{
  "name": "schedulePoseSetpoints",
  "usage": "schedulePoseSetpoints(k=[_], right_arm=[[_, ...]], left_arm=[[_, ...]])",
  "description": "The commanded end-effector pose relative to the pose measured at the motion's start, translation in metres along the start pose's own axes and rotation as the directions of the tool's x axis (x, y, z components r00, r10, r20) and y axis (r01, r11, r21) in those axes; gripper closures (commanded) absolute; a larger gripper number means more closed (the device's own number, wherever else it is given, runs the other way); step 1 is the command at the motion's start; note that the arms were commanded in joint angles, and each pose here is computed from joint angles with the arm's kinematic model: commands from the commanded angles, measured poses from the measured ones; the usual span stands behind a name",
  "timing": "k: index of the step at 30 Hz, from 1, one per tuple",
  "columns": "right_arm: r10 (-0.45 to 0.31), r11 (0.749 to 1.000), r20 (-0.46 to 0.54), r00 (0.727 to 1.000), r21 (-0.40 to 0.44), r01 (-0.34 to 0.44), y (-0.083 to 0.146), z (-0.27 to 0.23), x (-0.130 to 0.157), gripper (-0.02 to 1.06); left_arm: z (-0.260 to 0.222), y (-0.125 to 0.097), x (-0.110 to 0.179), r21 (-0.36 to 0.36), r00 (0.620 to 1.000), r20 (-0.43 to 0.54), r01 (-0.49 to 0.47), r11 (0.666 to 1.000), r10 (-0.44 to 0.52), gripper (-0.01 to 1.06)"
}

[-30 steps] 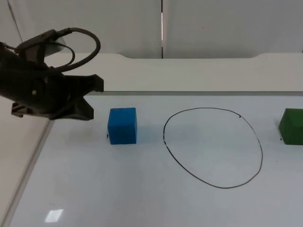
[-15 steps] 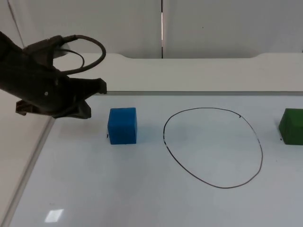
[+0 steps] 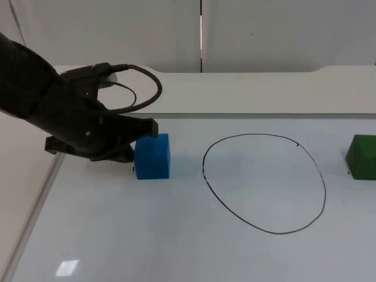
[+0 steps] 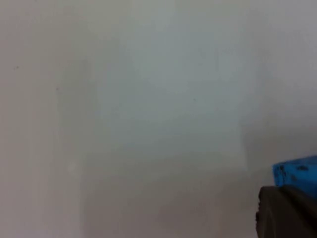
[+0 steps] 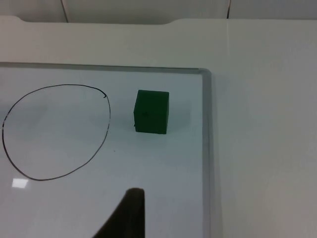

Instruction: Push the two cubes into the marked area.

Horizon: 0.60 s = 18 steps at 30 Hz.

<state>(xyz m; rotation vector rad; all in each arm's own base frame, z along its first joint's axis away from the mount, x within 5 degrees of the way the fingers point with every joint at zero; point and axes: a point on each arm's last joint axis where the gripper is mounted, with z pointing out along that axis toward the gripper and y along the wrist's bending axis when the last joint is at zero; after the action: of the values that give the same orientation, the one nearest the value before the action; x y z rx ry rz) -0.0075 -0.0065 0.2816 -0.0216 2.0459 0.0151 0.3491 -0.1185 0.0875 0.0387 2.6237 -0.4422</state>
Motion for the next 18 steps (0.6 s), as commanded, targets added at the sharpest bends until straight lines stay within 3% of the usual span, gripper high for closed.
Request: schedulePoseSetpoints(k=[1,18], right_arm=[[-0.002,1.0,0.001,1.0,0.003,0.002,0.0,0.001,0.001,-0.01],[-0.002,1.0,0.001,1.0,0.003,0.002,0.0,0.001,0.001,-0.01]], left_arm=[[0.001,-0.004,0.0,0.002,1.0,0.006,0.021,1.0,-0.021,1.05],[0.003,-0.016,0.004,0.015,1.0,0.001,-0.002,1.0,0.002,1.05]])
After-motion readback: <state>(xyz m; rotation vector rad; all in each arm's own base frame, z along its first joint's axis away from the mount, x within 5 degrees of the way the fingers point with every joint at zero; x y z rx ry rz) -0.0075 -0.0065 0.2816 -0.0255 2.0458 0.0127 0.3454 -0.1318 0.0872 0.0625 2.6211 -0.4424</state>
